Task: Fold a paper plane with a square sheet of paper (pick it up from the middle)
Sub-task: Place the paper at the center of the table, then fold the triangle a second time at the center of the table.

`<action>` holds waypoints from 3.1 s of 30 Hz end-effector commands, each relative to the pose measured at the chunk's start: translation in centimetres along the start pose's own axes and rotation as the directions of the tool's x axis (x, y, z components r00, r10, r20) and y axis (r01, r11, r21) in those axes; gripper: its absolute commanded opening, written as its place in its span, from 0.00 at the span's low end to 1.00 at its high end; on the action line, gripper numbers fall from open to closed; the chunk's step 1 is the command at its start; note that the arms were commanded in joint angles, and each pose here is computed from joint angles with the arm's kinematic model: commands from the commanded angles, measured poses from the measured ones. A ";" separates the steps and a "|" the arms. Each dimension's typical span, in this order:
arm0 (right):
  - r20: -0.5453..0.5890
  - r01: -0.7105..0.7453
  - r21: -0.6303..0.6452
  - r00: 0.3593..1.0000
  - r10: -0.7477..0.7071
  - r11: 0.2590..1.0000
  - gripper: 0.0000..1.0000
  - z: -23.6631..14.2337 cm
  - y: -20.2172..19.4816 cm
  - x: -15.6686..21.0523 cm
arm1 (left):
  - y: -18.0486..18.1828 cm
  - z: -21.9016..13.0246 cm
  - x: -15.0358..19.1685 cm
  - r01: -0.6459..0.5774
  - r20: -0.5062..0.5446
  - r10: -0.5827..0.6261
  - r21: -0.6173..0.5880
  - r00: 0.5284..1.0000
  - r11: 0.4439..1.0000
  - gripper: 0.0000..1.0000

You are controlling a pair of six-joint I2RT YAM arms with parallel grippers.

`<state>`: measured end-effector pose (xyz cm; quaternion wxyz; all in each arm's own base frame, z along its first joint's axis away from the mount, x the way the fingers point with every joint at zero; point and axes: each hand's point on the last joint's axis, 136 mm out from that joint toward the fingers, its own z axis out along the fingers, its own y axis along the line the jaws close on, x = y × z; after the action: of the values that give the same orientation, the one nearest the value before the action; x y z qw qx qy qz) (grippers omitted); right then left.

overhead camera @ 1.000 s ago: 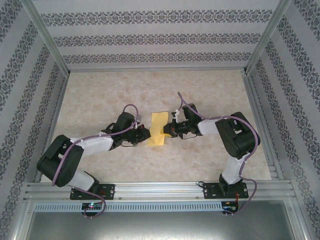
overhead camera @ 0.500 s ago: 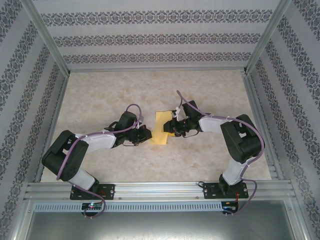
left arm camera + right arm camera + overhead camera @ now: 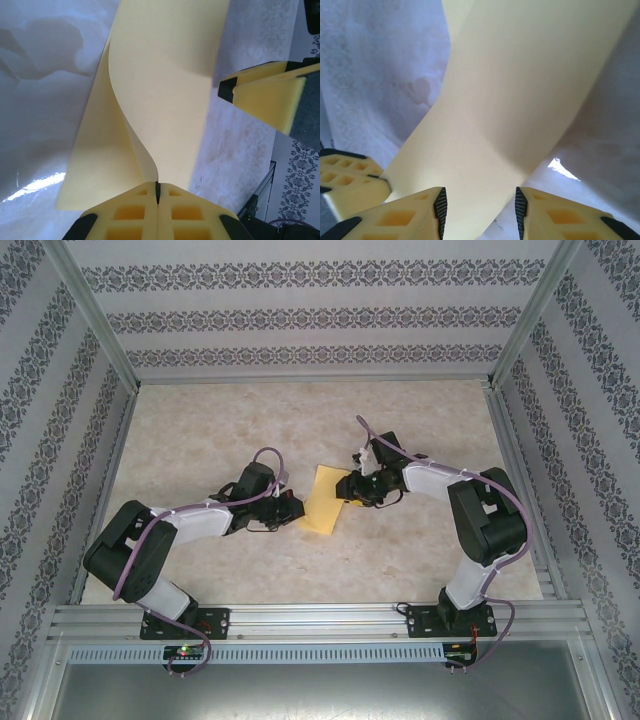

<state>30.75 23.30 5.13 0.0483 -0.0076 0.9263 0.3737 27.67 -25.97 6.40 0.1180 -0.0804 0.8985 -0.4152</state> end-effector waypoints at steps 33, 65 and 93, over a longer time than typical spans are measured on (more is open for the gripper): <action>-0.082 0.058 0.179 0.996 -0.043 0.982 0.28 2.5 -3.2 1.3 | -2.1 0.3 3.0 -0.072 -0.053 0.071 -0.021 0.996 0.997 0.01; -0.099 0.068 0.063 0.993 -0.062 0.996 0.22 3.4 -2.4 2.3 | -4.0 7.1 3.0 -0.088 -0.143 0.087 0.001 0.986 0.996 0.03; -0.095 0.054 0.044 0.994 -0.050 0.998 0.21 3.2 -2.2 2.3 | -2.1 8.7 2.7 -0.105 -0.146 0.094 -0.066 0.985 0.992 0.03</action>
<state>29.75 24.32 1.94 0.0351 -0.0547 0.9329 0.3541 27.51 -34.10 2.76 0.0658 -0.0181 0.9180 -0.3907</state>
